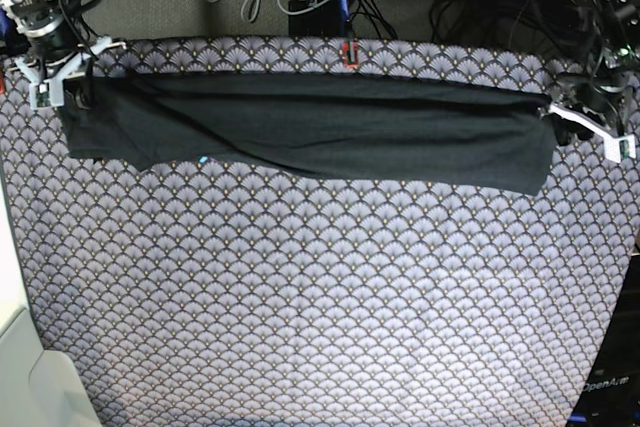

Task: Fold the T-shirt properly
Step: 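Regrip the strip's ends with both grippers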

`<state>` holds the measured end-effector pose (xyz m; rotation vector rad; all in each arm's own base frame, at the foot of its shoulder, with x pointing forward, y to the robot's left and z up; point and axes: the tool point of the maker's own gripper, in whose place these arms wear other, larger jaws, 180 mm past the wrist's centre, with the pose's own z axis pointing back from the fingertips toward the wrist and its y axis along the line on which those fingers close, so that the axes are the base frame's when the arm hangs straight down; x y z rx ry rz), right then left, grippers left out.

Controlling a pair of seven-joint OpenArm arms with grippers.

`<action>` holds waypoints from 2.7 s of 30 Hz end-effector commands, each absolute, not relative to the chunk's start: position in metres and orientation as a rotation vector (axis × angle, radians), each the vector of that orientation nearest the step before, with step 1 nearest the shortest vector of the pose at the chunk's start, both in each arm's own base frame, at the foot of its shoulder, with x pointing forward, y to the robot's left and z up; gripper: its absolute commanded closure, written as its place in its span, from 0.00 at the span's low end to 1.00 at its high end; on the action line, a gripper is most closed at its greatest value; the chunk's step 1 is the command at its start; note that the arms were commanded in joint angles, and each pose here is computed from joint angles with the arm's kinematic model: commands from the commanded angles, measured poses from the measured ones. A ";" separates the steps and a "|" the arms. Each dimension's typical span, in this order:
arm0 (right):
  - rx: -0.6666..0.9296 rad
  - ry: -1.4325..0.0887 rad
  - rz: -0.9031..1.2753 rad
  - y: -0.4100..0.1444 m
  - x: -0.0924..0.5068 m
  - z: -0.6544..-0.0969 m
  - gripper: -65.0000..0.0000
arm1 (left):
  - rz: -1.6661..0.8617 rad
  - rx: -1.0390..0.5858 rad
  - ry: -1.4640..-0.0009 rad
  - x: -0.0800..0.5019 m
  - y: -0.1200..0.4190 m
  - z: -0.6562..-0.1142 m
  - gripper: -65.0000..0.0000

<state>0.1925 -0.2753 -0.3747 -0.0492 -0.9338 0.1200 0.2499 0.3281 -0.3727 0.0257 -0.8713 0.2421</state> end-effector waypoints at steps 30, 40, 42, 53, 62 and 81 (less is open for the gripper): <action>-0.197 -0.991 -0.034 -0.345 0.182 -0.354 0.68 | 0.280 0.079 -0.938 0.251 0.357 -0.350 0.65; -0.150 -1.011 0.014 -0.312 0.188 -0.350 0.68 | 0.290 0.074 -0.956 0.258 0.356 -0.346 0.57; -0.137 -1.027 0.051 -0.299 0.193 -0.344 0.68 | 0.292 0.075 -0.955 0.258 0.356 -0.346 0.51; 0.011 -0.971 0.132 -0.257 0.208 -0.377 0.68 | 0.341 0.024 -0.954 0.275 0.355 -0.359 0.45; 0.027 -0.929 0.119 -0.266 0.211 -0.396 0.68 | 0.285 -0.034 -0.963 0.298 0.328 -0.360 0.45; 0.018 -0.937 0.132 -0.269 0.216 -0.392 0.68 | 0.355 -0.105 -0.846 0.294 0.313 -0.410 0.45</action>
